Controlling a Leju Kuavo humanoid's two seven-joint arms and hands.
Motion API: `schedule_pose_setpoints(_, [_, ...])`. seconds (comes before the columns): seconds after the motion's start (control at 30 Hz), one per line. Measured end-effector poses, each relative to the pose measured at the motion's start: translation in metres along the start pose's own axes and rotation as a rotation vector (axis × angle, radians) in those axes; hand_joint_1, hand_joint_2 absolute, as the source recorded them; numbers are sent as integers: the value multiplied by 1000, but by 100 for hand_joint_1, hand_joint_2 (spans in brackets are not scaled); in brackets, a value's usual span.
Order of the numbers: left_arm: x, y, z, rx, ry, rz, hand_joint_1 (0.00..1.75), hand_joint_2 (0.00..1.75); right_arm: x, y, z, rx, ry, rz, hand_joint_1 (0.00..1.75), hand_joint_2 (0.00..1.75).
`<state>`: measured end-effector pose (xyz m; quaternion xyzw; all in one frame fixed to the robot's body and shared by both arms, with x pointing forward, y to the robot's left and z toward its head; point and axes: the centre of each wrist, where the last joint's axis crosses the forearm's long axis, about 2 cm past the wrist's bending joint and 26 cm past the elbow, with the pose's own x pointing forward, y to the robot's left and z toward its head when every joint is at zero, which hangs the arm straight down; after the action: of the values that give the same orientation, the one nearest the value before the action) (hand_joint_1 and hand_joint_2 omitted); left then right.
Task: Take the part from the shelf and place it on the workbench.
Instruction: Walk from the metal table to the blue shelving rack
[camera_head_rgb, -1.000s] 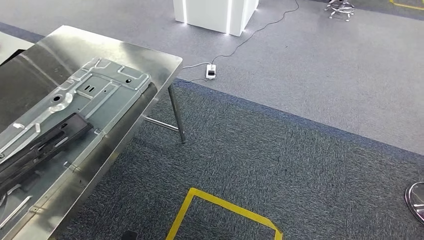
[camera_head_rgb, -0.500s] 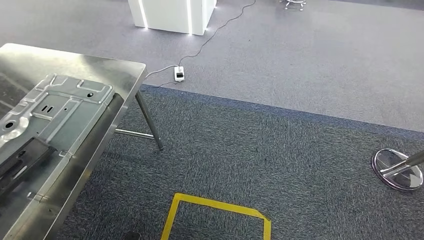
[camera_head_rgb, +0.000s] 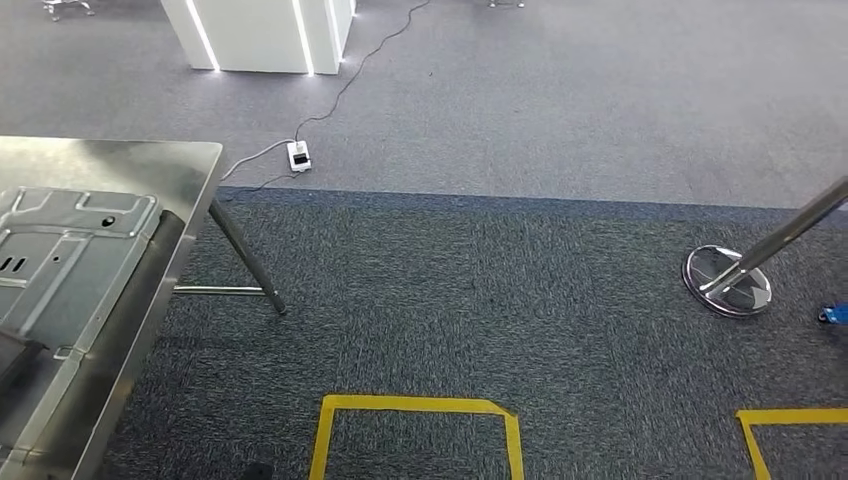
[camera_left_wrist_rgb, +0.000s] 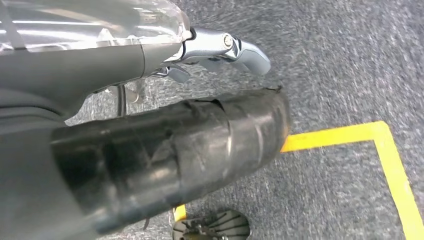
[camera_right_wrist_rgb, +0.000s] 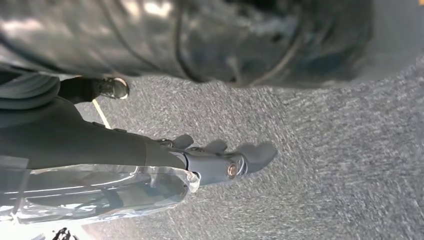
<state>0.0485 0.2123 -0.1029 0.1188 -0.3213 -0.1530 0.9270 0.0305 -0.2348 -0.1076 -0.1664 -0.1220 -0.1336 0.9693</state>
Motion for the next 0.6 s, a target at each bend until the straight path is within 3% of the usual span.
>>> schedule_pose_setpoints(0.6, [0, 0, 0, -3, 1, 9, 0, 0, -5, 1, 1, 6, 8, 14, 0, 0])
